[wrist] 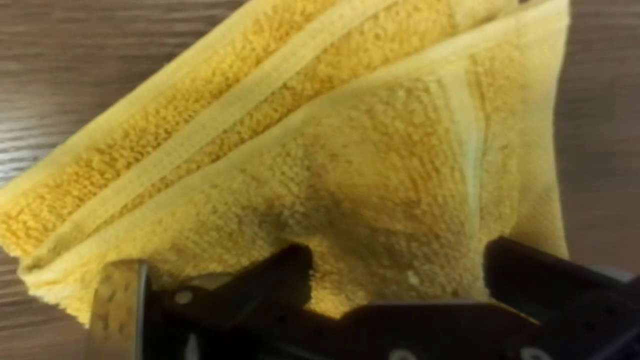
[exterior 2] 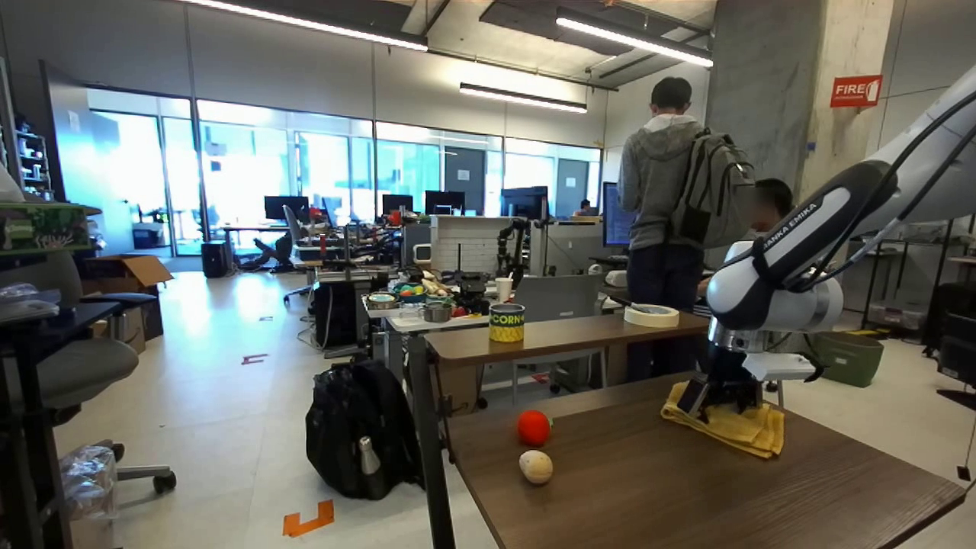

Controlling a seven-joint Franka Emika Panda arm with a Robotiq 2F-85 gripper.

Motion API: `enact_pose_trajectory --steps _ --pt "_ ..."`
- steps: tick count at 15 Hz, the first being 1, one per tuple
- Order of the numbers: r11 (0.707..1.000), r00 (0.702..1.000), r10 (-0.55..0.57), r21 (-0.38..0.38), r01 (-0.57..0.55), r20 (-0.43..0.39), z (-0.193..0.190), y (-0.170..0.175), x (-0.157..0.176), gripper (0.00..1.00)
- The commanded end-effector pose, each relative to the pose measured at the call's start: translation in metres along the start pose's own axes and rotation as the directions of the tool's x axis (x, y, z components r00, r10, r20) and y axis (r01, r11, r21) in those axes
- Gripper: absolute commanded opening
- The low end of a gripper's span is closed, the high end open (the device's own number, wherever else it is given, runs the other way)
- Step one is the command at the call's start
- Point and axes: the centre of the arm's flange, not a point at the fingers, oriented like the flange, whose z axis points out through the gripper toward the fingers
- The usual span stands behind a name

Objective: Wipe the table with the towel

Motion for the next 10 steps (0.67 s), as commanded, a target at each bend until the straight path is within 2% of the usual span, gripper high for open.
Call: enact_pose_trajectory --steps 1,4,6,10 --pt "0.989 0.982 -0.15 0.03 0.147 0.117 0.029 -0.05 -0.065 1.0" --pt "0.965 0.947 -0.261 0.028 0.26 0.189 0.032 -0.078 -0.093 1.0" --pt "0.94 0.913 -0.335 0.023 0.339 0.232 0.032 -0.096 -0.113 1.0" --pt "0.861 0.818 -0.493 0.033 0.507 0.296 0.032 -0.141 -0.158 1.0"
